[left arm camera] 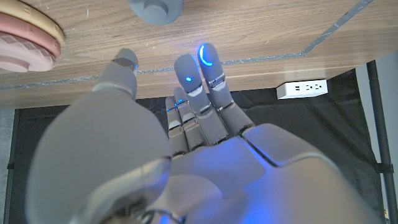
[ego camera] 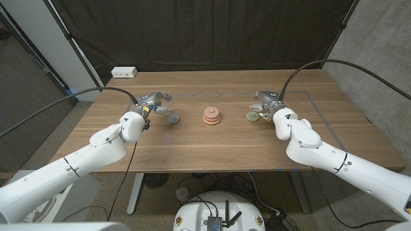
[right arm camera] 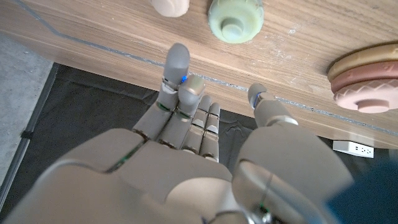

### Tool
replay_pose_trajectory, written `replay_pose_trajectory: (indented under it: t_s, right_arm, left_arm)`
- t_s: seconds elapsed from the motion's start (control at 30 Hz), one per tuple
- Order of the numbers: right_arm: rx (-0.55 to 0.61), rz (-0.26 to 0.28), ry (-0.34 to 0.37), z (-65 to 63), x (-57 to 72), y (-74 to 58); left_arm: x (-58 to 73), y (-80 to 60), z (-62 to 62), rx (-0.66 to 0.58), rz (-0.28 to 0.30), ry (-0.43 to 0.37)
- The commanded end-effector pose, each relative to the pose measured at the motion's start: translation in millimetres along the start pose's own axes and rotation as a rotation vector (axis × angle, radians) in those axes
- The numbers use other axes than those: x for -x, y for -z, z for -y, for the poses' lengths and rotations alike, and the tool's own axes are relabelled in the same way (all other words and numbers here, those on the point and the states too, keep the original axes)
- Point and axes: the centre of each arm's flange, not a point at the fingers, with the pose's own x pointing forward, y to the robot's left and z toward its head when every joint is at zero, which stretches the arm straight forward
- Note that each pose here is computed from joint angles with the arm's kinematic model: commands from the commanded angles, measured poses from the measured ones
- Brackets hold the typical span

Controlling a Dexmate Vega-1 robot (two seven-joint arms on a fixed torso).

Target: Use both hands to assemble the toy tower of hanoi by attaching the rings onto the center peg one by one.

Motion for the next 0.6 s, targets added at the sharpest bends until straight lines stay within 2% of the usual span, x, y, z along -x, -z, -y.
replay_pose_trajectory:
  t_s: [0.03,0.6]
  right_arm:
    - [0.038,-0.011,-0.041,-2.4,-4.9,-7.3]
    - [0.072,-0.045,-0.114,-8.3,-11.6,-7.6]
  left_arm:
    - [1.0,0.5,-3.0,-0.008,-0.005,-0.005]
    - [3.0,1.2,-0.4,-0.001,-0.008,-0.002]
